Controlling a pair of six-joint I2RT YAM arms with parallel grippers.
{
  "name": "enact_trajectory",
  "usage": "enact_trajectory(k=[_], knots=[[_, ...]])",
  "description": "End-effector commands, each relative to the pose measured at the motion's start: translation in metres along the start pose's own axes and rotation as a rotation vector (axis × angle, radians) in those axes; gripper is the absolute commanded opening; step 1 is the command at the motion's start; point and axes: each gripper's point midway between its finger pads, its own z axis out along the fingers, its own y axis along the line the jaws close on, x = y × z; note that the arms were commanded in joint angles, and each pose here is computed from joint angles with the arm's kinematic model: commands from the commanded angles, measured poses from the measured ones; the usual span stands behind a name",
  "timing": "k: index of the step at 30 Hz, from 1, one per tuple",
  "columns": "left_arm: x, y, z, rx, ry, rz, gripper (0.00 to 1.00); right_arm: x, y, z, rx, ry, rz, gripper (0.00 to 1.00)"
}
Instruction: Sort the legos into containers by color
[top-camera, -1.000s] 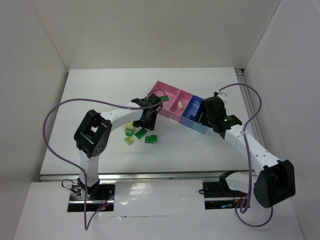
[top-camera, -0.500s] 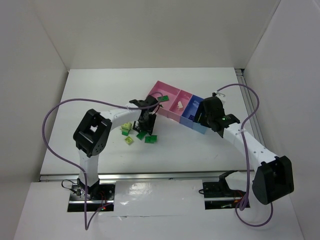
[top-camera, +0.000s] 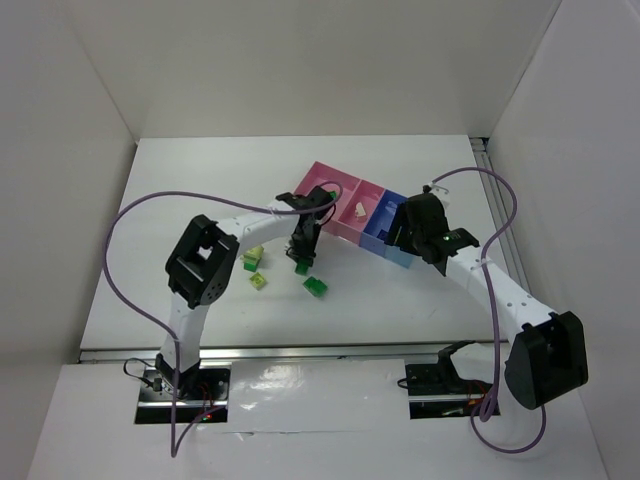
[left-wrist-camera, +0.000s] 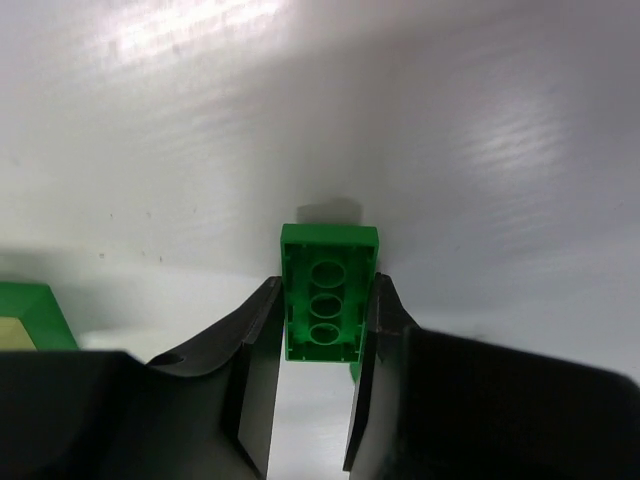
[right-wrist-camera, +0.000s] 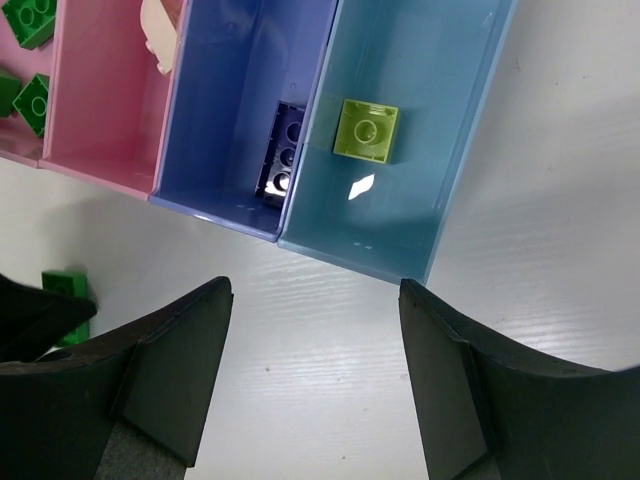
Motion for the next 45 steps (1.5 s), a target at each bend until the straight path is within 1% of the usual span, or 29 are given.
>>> enact_trajectory(k=[1, 2, 3, 7, 9, 10, 14, 15, 16, 17, 19, 20, 21, 22, 24, 25, 26, 27, 28, 29, 30, 32, 33, 36, 37, 39, 41, 44, 45], knots=[[-0.029, -0.004, -0.013, -0.012, -0.047, 0.009, 0.30, -0.014, 0.010, -0.002, -0.029, -0.046, 0.003, 0.75], [-0.037, -0.002, -0.020, -0.010, -0.060, -0.002, 0.30, -0.014, 0.009, -0.002, -0.021, -0.051, 0.003, 0.75], [-0.058, -0.009, -0.036, 0.015, -0.116, -0.010, 0.30, -0.014, 0.009, -0.002, -0.021, -0.051, 0.003, 0.75], [-0.108, -0.015, -0.071, 0.062, -0.249, -0.030, 0.30, -0.014, 0.008, -0.004, -0.021, -0.051, 0.003, 0.75], [-0.125, -0.010, -0.071, 0.070, -0.267, -0.045, 0.30, -0.015, 0.007, -0.004, -0.013, -0.056, 0.003, 0.75], [-0.145, -0.013, -0.084, 0.099, -0.318, -0.059, 0.30, -0.015, 0.007, -0.004, -0.013, -0.056, 0.003, 0.75], [-0.183, -0.009, -0.082, 0.082, -0.394, -0.082, 0.30, -0.017, 0.005, -0.008, -0.005, -0.060, 0.003, 0.76], [-0.190, -0.006, -0.080, 0.080, -0.403, -0.093, 0.32, -0.016, 0.004, -0.008, 0.000, -0.053, 0.000, 0.76], [-0.198, -0.009, -0.073, 0.083, -0.411, -0.094, 0.36, -0.016, 0.004, -0.008, 0.000, -0.053, 0.000, 0.76], [-0.207, -0.010, -0.070, 0.113, -0.424, -0.103, 0.54, -0.015, 0.003, -0.011, 0.001, -0.052, 0.000, 0.76], [-0.219, -0.010, -0.070, 0.152, -0.438, -0.112, 0.73, -0.016, 0.000, -0.013, 0.009, -0.059, 0.001, 0.76], [-0.219, -0.006, -0.065, 0.160, -0.426, -0.129, 0.78, -0.016, 0.000, -0.013, 0.009, -0.059, 0.001, 0.76], [-0.225, -0.008, -0.075, 0.180, -0.454, -0.130, 0.81, -0.015, -0.003, -0.013, 0.025, -0.057, -0.002, 0.76], [-0.227, -0.008, -0.083, 0.188, -0.471, -0.140, 0.81, -0.017, -0.003, -0.016, 0.019, -0.066, 0.001, 0.76], [-0.214, -0.008, -0.085, 0.179, -0.460, -0.133, 0.79, -0.015, -0.004, -0.016, 0.020, -0.065, 0.001, 0.76], [-0.213, -0.016, -0.118, 0.191, -0.522, -0.107, 0.75, -0.015, -0.004, -0.016, 0.020, -0.065, 0.001, 0.76], [-0.194, -0.016, -0.110, 0.160, -0.481, -0.094, 0.72, -0.015, -0.004, -0.016, 0.020, -0.065, 0.001, 0.76], [-0.186, -0.013, -0.116, 0.119, -0.492, -0.091, 0.69, -0.011, -0.006, -0.015, 0.026, -0.056, 0.007, 0.76], [-0.173, -0.020, -0.142, 0.125, -0.512, -0.088, 0.68, -0.011, -0.001, -0.015, 0.007, -0.056, 0.003, 0.76], [-0.159, -0.021, -0.144, 0.115, -0.496, -0.100, 0.66, -0.007, -0.002, -0.011, 0.012, -0.049, 0.000, 0.76], [-0.130, -0.017, -0.126, 0.083, -0.422, -0.108, 0.64, -0.007, -0.002, -0.011, 0.012, -0.049, 0.000, 0.76], [-0.095, -0.024, -0.123, 0.077, -0.373, -0.210, 0.62, -0.008, 0.002, -0.008, -0.001, -0.051, 0.003, 0.76], [-0.064, -0.017, -0.116, 0.051, -0.317, -0.249, 0.62, 0.000, 0.003, -0.005, -0.006, -0.028, -0.009, 0.76], [-0.025, -0.034, -0.108, 0.067, -0.255, -0.407, 0.69, 0.000, 0.004, -0.003, -0.007, -0.029, -0.008, 0.76], [-0.008, -0.034, -0.098, 0.042, -0.212, -0.431, 0.85, -0.002, 0.007, -0.002, -0.015, -0.025, -0.008, 0.76], [0.011, -0.044, -0.090, 0.012, -0.157, -0.504, 1.00, 0.000, 0.010, -0.003, -0.022, -0.023, -0.015, 0.76], [0.024, -0.039, -0.078, -0.084, -0.101, -0.572, 1.00, -0.002, 0.012, -0.005, -0.021, -0.027, -0.020, 0.76], [0.032, -0.045, -0.061, -0.117, -0.029, -0.600, 1.00, -0.003, 0.011, -0.009, -0.012, -0.038, -0.026, 0.76], [0.035, -0.046, -0.061, -0.119, -0.014, -0.610, 0.95, -0.001, 0.010, -0.009, -0.007, -0.031, -0.028, 0.76]])
